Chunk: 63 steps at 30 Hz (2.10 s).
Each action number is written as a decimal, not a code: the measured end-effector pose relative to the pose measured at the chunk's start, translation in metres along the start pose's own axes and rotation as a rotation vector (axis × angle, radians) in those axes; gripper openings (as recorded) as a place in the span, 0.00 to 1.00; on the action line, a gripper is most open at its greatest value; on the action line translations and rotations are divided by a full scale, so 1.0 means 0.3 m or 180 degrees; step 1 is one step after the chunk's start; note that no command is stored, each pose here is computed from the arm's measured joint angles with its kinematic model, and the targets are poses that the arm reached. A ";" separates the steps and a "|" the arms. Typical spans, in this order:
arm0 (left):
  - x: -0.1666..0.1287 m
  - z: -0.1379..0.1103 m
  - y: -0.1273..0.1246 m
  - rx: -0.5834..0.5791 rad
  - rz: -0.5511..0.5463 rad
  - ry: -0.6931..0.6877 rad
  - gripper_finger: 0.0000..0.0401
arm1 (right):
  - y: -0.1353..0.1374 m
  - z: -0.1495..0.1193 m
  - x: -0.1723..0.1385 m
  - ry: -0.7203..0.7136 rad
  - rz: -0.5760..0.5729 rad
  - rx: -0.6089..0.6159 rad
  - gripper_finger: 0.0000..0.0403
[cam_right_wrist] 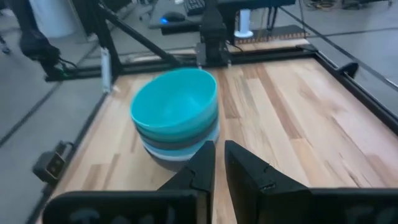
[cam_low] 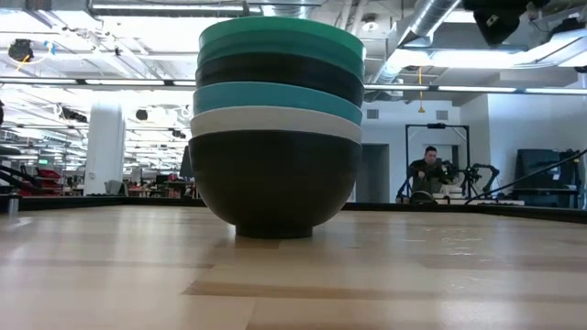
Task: Nest bowls inside each other
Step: Return to Home Position
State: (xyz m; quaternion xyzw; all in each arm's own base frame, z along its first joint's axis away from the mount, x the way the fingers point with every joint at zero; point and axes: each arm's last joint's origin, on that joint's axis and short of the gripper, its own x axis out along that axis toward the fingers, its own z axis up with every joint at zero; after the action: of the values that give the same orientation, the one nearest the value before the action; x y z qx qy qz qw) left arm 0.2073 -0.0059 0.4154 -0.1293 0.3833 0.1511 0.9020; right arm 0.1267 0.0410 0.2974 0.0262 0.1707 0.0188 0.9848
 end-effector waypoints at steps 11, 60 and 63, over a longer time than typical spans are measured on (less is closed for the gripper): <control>0.101 -0.331 0.087 -0.0334 -0.0593 -0.0498 0.19 | -0.010 -0.116 0.054 0.0248 -0.0256 -0.0099 0.15; 0.417 -0.817 0.258 -0.0581 -0.0030 -0.1226 0.11 | -0.090 -0.482 0.132 0.0241 -0.1968 0.0500 0.15; 0.417 -0.818 0.258 -0.0569 -0.0024 -0.1217 0.11 | -0.094 -0.493 0.128 0.0309 -0.2021 0.0531 0.15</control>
State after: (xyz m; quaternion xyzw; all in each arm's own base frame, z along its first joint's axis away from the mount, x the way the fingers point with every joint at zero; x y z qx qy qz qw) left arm 0.1011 0.0015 0.1498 -0.1792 0.1897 0.2029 0.9438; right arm 0.1137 0.0215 0.1437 0.0514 0.2181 -0.3020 0.9266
